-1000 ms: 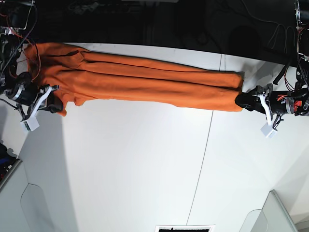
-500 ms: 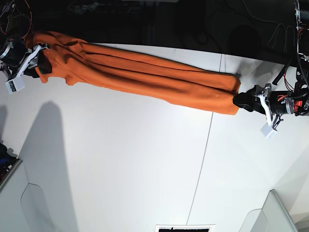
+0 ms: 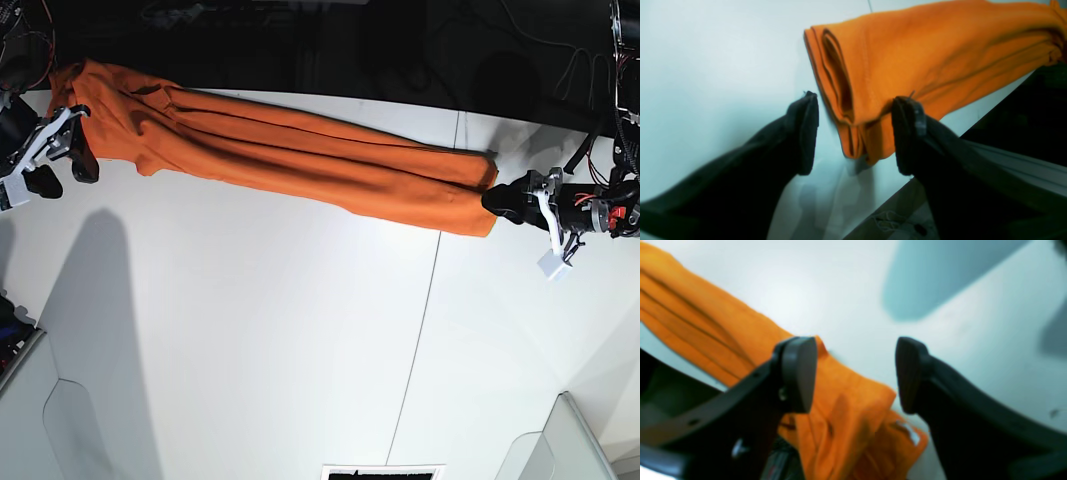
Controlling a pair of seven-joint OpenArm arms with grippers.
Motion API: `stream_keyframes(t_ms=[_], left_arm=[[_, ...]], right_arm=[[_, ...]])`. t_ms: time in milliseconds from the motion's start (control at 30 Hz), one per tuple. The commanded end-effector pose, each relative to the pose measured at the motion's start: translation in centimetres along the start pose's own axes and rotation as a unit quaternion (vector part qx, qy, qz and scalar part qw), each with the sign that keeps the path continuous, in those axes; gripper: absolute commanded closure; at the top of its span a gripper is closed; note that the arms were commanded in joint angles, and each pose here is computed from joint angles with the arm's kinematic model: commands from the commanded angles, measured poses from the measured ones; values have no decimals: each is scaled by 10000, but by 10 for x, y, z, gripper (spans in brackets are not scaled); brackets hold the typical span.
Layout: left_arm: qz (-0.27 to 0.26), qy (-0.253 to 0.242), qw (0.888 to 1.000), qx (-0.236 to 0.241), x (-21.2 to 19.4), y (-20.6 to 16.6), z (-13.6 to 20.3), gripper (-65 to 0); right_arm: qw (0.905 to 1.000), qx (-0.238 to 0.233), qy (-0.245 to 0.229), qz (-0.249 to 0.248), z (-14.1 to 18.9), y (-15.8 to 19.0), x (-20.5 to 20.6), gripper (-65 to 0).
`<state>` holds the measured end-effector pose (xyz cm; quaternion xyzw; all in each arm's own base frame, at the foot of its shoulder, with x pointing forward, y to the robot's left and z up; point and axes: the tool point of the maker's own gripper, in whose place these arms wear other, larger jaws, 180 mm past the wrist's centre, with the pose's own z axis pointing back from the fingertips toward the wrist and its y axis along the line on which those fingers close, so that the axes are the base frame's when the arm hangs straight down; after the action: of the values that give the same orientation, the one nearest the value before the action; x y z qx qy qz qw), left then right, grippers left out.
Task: Layout the t-shirt on the table in an organized manner, then fold the t-shirt properly
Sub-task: 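Regrasp the folded shirt end with the right gripper, then fold the shirt end held by the left gripper toward the right gripper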
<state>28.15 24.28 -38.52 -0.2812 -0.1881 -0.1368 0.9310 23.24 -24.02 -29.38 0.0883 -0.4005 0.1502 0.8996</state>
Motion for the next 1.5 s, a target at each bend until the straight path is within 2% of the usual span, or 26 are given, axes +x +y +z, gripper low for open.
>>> stream_keyframes(t_ms=[0, 33, 67, 133, 167, 333, 500, 633, 800, 967, 1200, 1267, 1467], left_arm=[[-86, -184, 9998, 24, 13, 2, 11, -372], [-76, -169, 9998, 21, 11, 1, 11, -372], [-64, -153, 9999, 18, 9, 1, 10, -372], [-58, -145, 9999, 17, 8, 1, 10, -372], [-57, -148, 9999, 15, 8, 1, 10, -372], [0, -121, 9999, -2, 1, 1, 8, -372], [19, -108, 9999, 6, -2, 2, 7, -373], [48, -20, 10000, 26, -10, 3, 5, -454], [91, -36, 9999, 30, -16, 2, -1, -453], [-77, -234, 9993, 279, -11, 7, -13, -453], [-489, -594, 9940, 782, 5, 19, -21, -453], [-438, -798, 9921, 866, 13, 21, -22, -453], [-404, -1026, 9913, 712, 23, 7, -39, -452]], right_arm=[[9999, 48, -86, 103, 6, 3, 7, -364], [9999, 144, -23, 73, 7, 8, 3, -323], [9997, 228, 64, 46, 9, 13, -2, -243], [9993, 274, 255, -1, 11, 17, -15, -28], [9991, 277, 334, -18, 12, 18, -21, 0], [9981, 75, 603, -57, 15, 11, -46, 0], [9956, -15, 718, -598, 0, -10, -71, 0], [9888, 231, 1092, -993, -22, -7, -102, 0], [9822, 508, 1539, -951, -53, 11, -129, 0], [9845, 512, 1437, -870, -76, 6, -113, 0], [9916, 318, 1102, -601, -88, -12, -75, 0], [9923, 303, 1052, -580, -89, -14, -69, 0], [9924, 315, 1034, -588, -90, -14, -68, 0]])
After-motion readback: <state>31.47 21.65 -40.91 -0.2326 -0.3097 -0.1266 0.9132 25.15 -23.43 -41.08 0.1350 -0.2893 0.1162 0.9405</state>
